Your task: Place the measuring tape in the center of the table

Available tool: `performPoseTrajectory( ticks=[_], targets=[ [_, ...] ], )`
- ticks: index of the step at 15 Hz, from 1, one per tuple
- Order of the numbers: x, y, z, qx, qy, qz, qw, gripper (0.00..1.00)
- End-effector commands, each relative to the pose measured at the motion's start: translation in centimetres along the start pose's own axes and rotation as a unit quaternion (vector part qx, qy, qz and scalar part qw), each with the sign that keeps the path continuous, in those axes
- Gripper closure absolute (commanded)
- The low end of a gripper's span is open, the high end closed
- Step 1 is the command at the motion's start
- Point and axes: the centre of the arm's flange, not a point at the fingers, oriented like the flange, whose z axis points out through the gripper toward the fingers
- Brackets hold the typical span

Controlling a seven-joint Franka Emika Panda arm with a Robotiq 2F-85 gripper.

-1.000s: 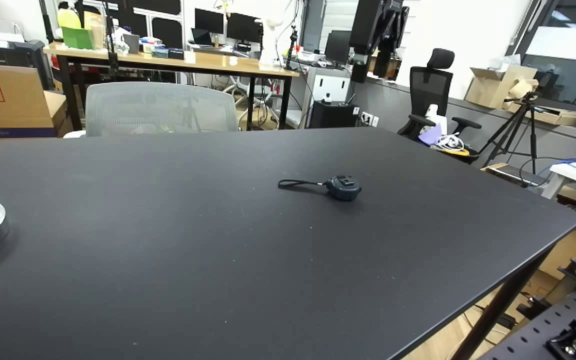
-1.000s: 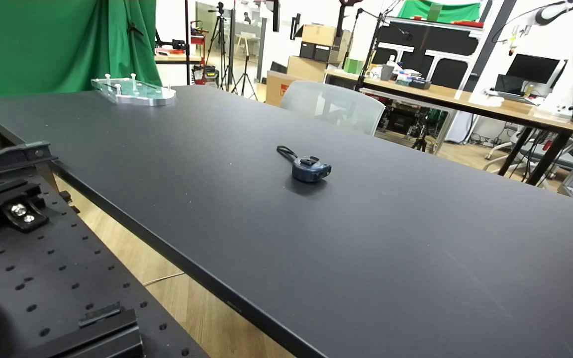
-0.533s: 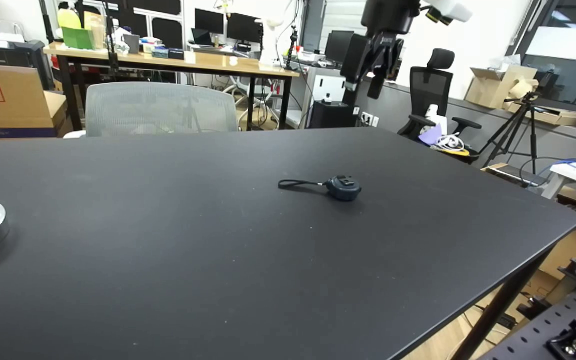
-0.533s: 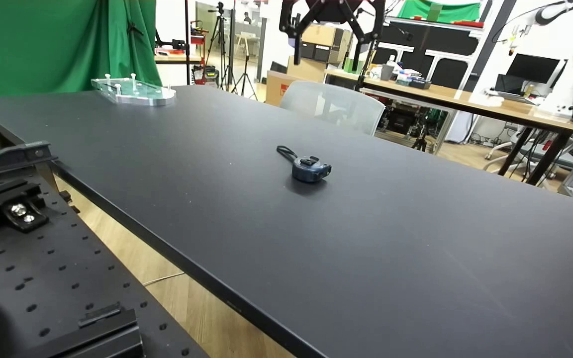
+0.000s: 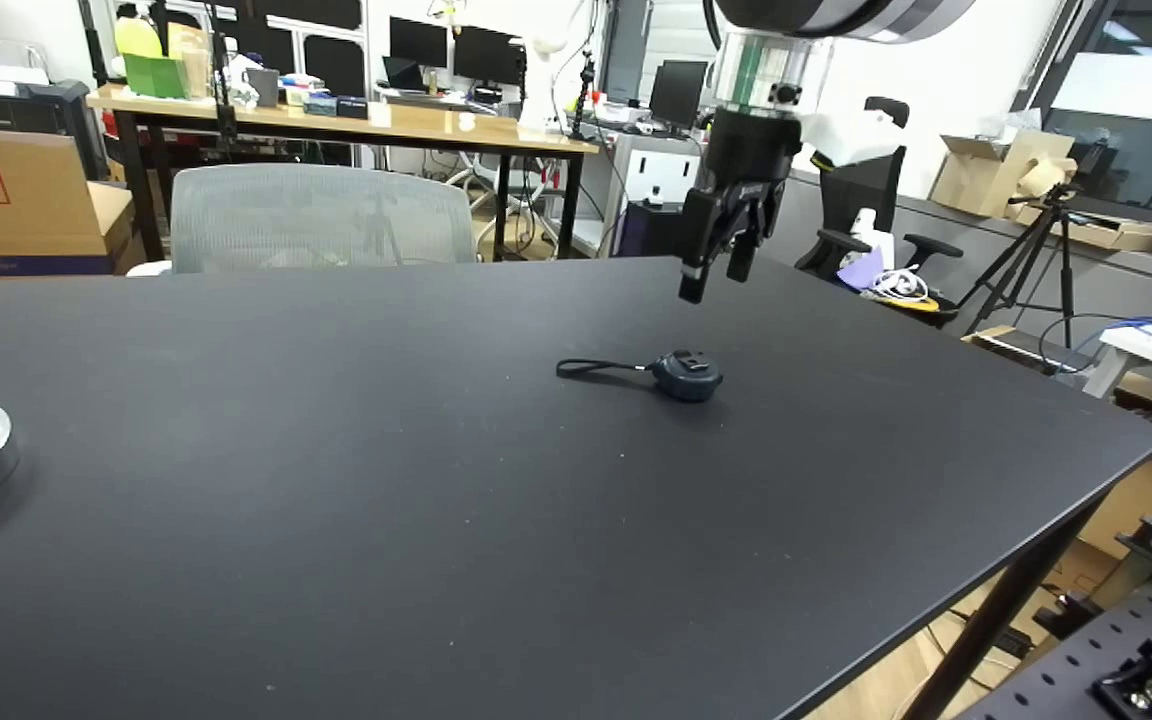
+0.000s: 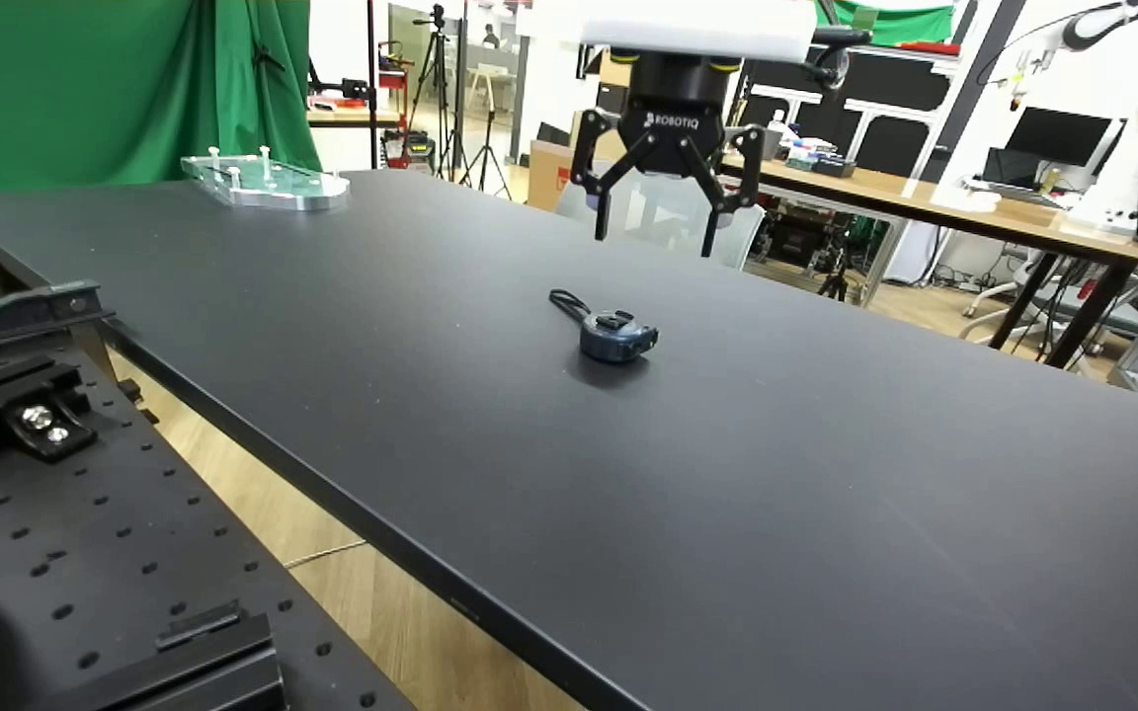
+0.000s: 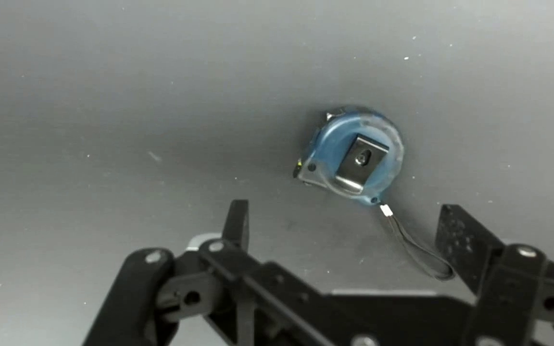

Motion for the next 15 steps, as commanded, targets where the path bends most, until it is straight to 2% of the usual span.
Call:
performPoseTrajectory(
  ticks=[1, 6, 15],
  targets=[
    [1.2, 0.8, 2.8, -0.011, -0.014, 0.012, 0.9998, 0.00],
    [1.1, -0.5, 5.4, -0.012, -0.038, -0.010, 0.9992, 0.00],
    [1.2, -2.1, 7.5, -0.017, -0.062, -0.042, 0.9971, 0.00]
  ],
)
